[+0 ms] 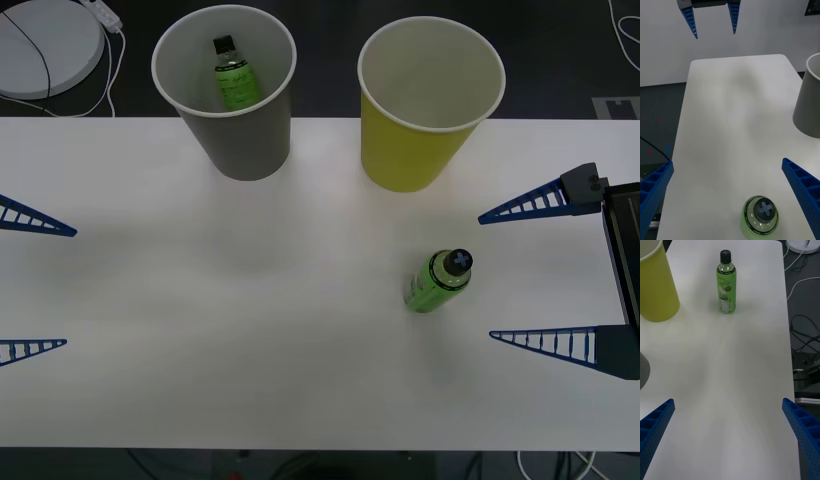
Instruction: Put the can into the green bin and the plastic bottle into the gray bin
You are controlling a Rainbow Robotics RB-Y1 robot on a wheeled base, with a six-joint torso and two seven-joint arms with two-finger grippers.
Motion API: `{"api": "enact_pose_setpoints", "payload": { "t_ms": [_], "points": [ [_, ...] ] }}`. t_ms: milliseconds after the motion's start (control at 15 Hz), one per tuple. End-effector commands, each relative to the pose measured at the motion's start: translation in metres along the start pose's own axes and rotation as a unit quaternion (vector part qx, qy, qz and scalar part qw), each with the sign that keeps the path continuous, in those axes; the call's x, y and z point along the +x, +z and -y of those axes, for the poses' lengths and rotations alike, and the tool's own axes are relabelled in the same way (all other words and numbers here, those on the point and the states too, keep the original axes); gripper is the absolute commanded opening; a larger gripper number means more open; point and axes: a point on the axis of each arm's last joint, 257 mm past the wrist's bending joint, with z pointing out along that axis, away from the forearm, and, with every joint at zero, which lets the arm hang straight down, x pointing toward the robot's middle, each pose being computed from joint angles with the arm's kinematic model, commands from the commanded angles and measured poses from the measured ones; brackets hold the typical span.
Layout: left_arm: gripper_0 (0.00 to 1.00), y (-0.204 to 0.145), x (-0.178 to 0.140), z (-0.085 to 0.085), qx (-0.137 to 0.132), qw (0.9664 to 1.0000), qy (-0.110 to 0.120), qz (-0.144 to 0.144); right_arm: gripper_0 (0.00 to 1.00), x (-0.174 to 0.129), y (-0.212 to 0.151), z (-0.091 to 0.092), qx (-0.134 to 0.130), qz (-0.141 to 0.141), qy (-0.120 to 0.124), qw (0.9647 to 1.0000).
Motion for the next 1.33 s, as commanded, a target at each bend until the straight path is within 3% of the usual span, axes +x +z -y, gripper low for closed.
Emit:
{"api": "enact_pose_setpoints", "payload": {
  "t_ms": [67,200,267,400,800,1067,1333],
  "points": [
    [1.0,0.0,0.0,0.0,0.0,1.0,0.0,0.0,1.0,0.0,0.0,0.0,0.0,0.0,0.0,1.0],
    [1.0,0.0,0.0,0.0,0.0,1.0,0.0,0.0,1.0,0.0,0.0,0.0,0.0,0.0,0.0,1.0],
    [1.0,0.0,0.0,0.0,0.0,1.0,0.0,0.0,1.0,0.008,0.001,-0.004,0.001,0.005,0.023,0.9997],
    [1.0,0.0,0.0,0.0,0.0,1.0,0.0,0.0,1.0,0.007,-0.001,-0.001,0.004,0.016,0.039,0.9991],
    [1.0,0.0,0.0,0.0,0.0,1.0,0.0,0.0,1.0,0.016,-0.005,-0.003,0.001,0.025,0.042,0.9988],
    [1.0,0.0,0.0,0.0,0.0,1.0,0.0,0.0,1.0,0.034,-0.018,-0.009,0.019,0.015,0.048,0.9985],
    [1.0,0.0,0.0,0.0,0.0,1.0,0.0,0.0,1.0,0.058,-0.029,-0.018,0.042,0.007,0.074,0.9964]
  ]
}}
